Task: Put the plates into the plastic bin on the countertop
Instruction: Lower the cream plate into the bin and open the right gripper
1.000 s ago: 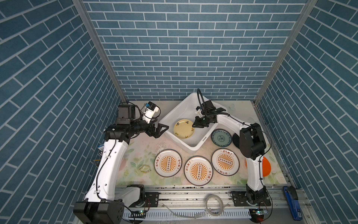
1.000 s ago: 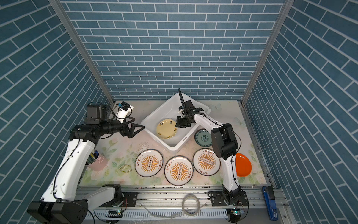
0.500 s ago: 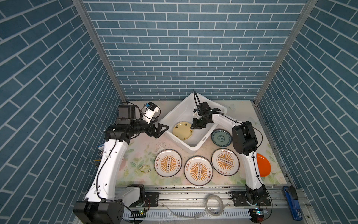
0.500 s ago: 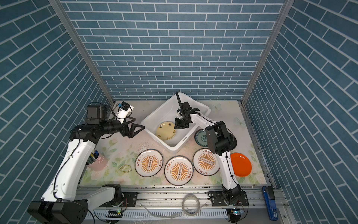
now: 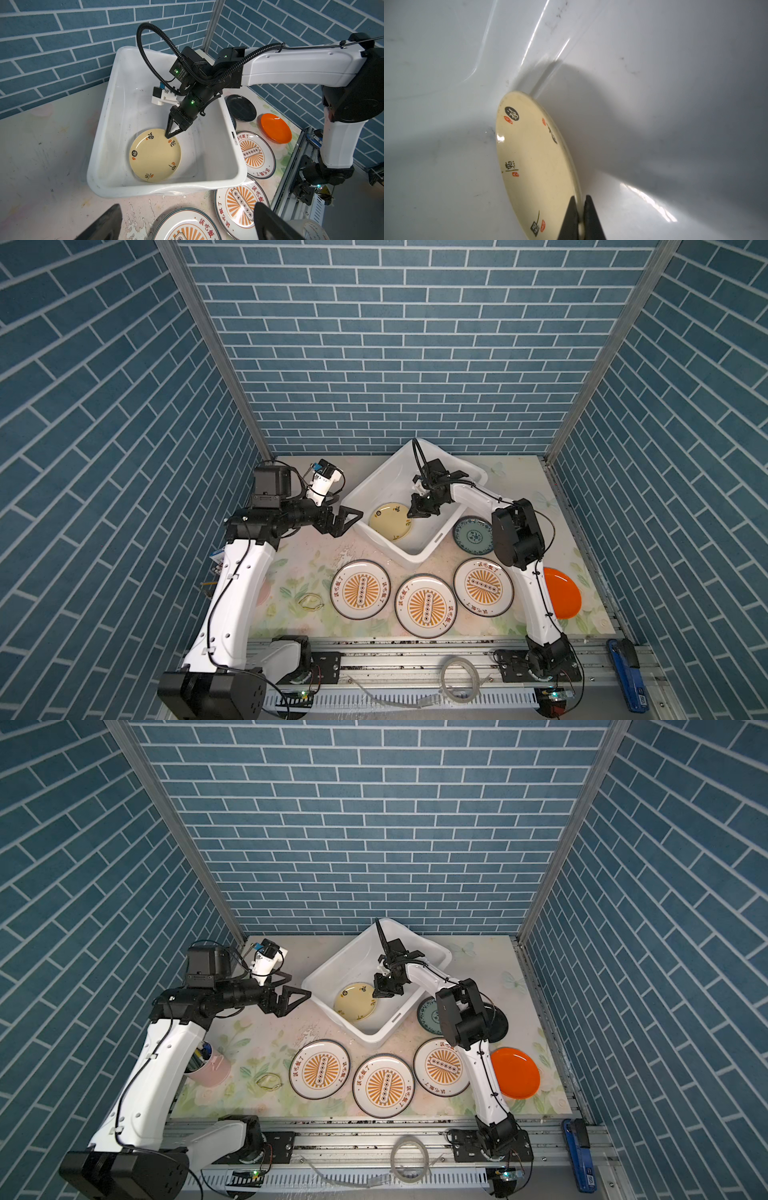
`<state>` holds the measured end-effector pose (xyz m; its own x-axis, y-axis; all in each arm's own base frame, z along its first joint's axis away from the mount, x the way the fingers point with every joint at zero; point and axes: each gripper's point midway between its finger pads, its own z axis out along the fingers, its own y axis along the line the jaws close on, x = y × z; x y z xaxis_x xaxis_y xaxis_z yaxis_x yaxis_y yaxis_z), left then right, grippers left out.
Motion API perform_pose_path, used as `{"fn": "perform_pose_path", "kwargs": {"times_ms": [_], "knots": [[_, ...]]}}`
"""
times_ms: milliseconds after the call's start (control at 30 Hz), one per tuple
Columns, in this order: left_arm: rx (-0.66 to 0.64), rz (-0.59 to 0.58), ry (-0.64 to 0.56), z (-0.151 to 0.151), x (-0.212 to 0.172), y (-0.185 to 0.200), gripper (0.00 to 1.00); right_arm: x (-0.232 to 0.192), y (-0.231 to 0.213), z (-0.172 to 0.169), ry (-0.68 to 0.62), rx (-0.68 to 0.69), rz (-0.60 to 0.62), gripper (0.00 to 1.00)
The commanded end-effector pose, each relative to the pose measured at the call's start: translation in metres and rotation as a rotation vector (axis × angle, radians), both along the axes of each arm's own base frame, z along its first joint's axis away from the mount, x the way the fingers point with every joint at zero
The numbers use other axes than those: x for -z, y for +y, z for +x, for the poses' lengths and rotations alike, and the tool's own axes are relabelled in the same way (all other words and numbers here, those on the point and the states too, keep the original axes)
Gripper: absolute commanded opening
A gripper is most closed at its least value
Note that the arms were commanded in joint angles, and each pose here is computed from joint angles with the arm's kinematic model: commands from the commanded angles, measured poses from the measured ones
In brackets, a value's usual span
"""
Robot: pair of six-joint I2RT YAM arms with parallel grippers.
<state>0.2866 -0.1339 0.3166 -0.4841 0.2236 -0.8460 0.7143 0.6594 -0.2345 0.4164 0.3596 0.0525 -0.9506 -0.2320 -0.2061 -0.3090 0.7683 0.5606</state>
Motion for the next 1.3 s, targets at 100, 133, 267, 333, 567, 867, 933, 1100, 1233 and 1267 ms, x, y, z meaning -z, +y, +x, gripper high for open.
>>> {"fn": "perform_pose_path", "kwargs": {"times_ms": [100, 133, 267, 333, 567, 867, 933, 1100, 1233, 1267], "knots": [[0.017, -0.013, -0.012, -0.003, -0.002, -0.003, 1.00, 0.007, 0.004, -0.007, 0.021, -0.057, -0.003, 0.00], [0.018, -0.014, -0.012, -0.003, -0.002, -0.004, 1.00, 0.008, 0.004, -0.007, 0.024, -0.057, -0.005, 0.00], [0.018, -0.014, -0.013, -0.003, -0.002, -0.004, 1.00, 0.010, 0.005, -0.008, 0.036, -0.064, -0.007, 0.02], [0.020, -0.015, -0.008, -0.003, -0.001, -0.004, 1.00, 0.011, 0.005, -0.008, 0.040, -0.067, -0.009, 0.04], [0.020, -0.015, -0.013, -0.003, -0.002, -0.004, 1.00, 0.013, 0.003, -0.007, 0.042, -0.065, -0.026, 0.11], [0.021, -0.016, -0.015, -0.005, -0.002, -0.004, 1.00, 0.005, 0.000, -0.002, 0.016, -0.060, -0.054, 0.22], [0.021, -0.016, -0.015, -0.005, -0.002, -0.004, 0.99, 0.004, -0.002, -0.001, 0.009, -0.058, -0.067, 0.25], [0.020, -0.015, -0.017, -0.006, -0.002, -0.004, 1.00, -0.001, -0.005, 0.003, -0.010, -0.058, -0.089, 0.30], [0.020, -0.015, -0.020, -0.007, -0.003, -0.004, 1.00, -0.009, -0.008, 0.006, -0.037, -0.058, -0.114, 0.34], [0.020, -0.014, -0.020, -0.007, -0.003, -0.004, 1.00, -0.011, -0.009, 0.007, -0.044, -0.059, -0.117, 0.35]]}}
